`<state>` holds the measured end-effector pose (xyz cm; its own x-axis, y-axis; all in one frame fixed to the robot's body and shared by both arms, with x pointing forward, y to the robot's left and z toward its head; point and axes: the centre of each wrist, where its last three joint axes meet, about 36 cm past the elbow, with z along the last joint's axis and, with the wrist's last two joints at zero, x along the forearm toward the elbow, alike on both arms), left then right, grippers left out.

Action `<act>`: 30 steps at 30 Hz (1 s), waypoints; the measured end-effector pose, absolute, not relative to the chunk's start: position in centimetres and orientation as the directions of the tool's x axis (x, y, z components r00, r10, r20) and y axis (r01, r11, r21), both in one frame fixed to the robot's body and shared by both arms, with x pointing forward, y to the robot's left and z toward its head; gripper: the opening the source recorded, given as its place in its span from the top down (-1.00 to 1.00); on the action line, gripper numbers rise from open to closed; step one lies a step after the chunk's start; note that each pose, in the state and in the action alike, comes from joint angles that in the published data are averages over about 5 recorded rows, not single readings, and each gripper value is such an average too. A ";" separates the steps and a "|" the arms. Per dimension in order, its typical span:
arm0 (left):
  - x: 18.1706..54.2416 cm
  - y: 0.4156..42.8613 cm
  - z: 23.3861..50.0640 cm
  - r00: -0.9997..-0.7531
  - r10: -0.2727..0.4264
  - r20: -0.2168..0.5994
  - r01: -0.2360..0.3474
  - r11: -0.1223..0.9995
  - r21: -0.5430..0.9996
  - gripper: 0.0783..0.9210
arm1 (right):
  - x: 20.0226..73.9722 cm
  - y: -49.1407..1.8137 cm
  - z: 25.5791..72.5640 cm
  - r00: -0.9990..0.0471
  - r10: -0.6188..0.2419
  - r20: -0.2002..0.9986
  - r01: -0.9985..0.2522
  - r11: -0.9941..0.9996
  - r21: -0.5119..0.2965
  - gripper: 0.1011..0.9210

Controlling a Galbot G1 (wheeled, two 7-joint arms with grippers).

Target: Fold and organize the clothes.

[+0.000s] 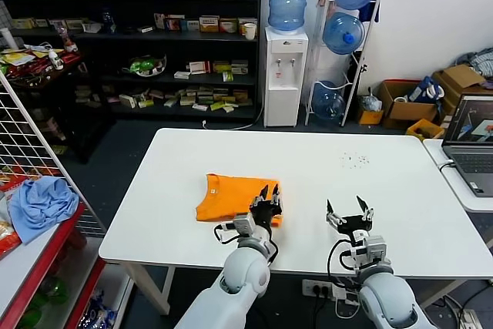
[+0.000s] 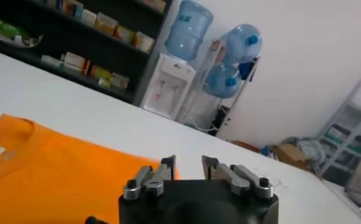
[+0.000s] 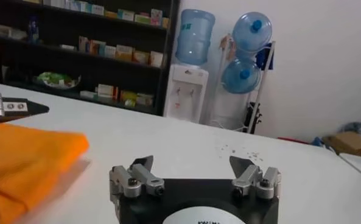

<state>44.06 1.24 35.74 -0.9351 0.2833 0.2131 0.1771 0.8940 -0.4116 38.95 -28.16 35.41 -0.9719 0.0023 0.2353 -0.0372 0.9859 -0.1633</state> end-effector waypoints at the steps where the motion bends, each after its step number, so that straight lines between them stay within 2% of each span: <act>1: 43.7 1.6 35.6 -0.938 0.288 0.196 0.188 0.892 -0.412 0.18 | 38.9 -28.3 35.5 -0.972 0.000 0.236 -0.038 0.987 -0.156 -0.76; 7: 41.5 6.0 34.2 -0.955 0.280 0.100 0.230 0.908 -0.351 -0.32 | 38.8 -28.8 36.2 -0.972 -0.021 0.233 -0.048 0.992 -0.113 -0.76; 14: 39.1 13.1 32.4 -0.966 0.254 0.045 0.241 0.952 -0.186 -0.72 | 38.4 -29.2 36.5 -0.976 -0.044 0.211 -0.064 0.994 -0.090 -0.76; 22: 37.3 19.2 31.0 -0.969 0.243 0.049 0.243 0.970 0.005 -0.77 | 38.2 -30.1 36.4 -0.981 -0.047 0.191 -0.067 0.993 -0.100 -0.76; 30: 36.6 23.0 30.8 -0.972 0.228 0.057 0.234 0.963 0.131 -0.77 | 37.4 -31.2 36.2 -0.984 -0.035 0.177 -0.058 0.990 -0.128 -0.76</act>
